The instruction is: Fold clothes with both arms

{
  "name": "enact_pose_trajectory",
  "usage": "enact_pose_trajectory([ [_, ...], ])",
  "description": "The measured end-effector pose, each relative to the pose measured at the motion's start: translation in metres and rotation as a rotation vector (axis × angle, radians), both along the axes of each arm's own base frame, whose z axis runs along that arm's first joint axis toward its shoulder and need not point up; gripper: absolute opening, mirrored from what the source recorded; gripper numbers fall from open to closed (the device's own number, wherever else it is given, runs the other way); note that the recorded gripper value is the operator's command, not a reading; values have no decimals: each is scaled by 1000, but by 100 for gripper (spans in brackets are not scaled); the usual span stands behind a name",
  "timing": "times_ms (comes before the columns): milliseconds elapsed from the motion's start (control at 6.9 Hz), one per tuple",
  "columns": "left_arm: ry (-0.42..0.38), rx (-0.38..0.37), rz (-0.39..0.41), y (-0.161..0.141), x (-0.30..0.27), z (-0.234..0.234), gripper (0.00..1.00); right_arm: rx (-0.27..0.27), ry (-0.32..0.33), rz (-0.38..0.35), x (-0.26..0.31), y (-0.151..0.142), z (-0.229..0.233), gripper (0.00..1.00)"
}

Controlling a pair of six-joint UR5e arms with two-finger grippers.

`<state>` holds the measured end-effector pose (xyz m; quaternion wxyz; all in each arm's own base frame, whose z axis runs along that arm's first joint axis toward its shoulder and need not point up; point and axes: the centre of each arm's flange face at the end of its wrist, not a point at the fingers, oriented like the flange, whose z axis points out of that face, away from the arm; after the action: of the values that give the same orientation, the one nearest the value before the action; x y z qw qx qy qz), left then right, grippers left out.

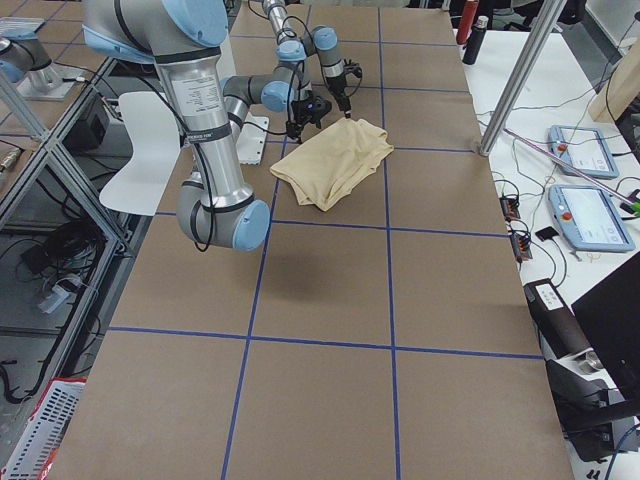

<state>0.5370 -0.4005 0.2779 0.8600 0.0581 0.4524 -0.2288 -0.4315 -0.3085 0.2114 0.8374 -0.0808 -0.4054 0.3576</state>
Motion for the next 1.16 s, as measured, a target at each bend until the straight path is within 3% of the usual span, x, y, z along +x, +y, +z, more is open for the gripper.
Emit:
enact_pose_trajectory([
  [869,-15,0,3,1,12,6,55,-1,32,19,-7,-20,11,100],
  [1014,-19,-1,4,1,14,8,46,-5,38,20,-9,-22,14,100],
  [1159,-22,-3,5,1,15,10,23,-6,40,20,-10,-22,15,100],
])
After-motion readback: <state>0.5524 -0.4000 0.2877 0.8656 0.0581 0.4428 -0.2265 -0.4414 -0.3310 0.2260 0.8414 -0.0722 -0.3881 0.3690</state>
